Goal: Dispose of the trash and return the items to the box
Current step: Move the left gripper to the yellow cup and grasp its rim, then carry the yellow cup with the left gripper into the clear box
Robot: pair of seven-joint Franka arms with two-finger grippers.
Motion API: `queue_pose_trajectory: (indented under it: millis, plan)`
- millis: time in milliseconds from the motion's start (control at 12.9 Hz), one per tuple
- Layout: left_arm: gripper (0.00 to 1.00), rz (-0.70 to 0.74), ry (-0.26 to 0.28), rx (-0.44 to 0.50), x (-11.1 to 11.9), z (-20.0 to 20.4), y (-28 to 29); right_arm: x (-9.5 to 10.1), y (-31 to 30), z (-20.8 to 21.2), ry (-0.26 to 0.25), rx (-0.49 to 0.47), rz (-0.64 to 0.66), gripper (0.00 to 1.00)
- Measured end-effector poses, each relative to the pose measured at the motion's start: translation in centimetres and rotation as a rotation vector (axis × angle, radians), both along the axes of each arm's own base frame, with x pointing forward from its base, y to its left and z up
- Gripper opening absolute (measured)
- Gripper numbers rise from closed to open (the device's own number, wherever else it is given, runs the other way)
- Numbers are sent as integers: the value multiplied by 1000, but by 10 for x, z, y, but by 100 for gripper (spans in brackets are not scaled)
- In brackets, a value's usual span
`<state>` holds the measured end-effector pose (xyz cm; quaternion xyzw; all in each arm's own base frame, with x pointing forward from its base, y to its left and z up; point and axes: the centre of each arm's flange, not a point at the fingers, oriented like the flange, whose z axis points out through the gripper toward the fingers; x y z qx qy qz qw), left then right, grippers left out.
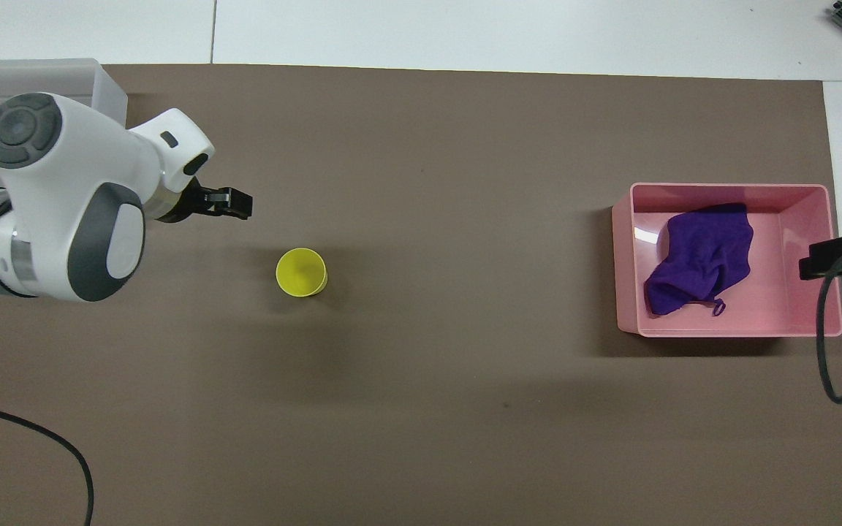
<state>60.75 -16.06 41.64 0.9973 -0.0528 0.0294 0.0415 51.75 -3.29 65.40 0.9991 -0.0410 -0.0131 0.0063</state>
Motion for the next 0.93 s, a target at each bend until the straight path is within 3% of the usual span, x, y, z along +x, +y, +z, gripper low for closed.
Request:
queue_pose_trajectory:
  millis: [155, 311, 466, 621, 932]
  plan:
    - [100, -6, 23, 4, -20, -12, -36, 0, 0, 0, 0, 0, 0, 100]
    - [100, -16, 6, 1, -43, -32, -54, 0, 0, 0, 0, 0, 0, 100]
    - [93, -24, -4, 1, -64, -55, -57, 0, 0, -1, 2, 0, 0, 100]
    - [60, -34, -9, 2, -75, -67, -60, 0, 0, -1, 3, 0, -1, 100]
    - [8, -30, -36, -8, -75, -61, -64, -1, -1, -2, 4, 0, -1, 100]
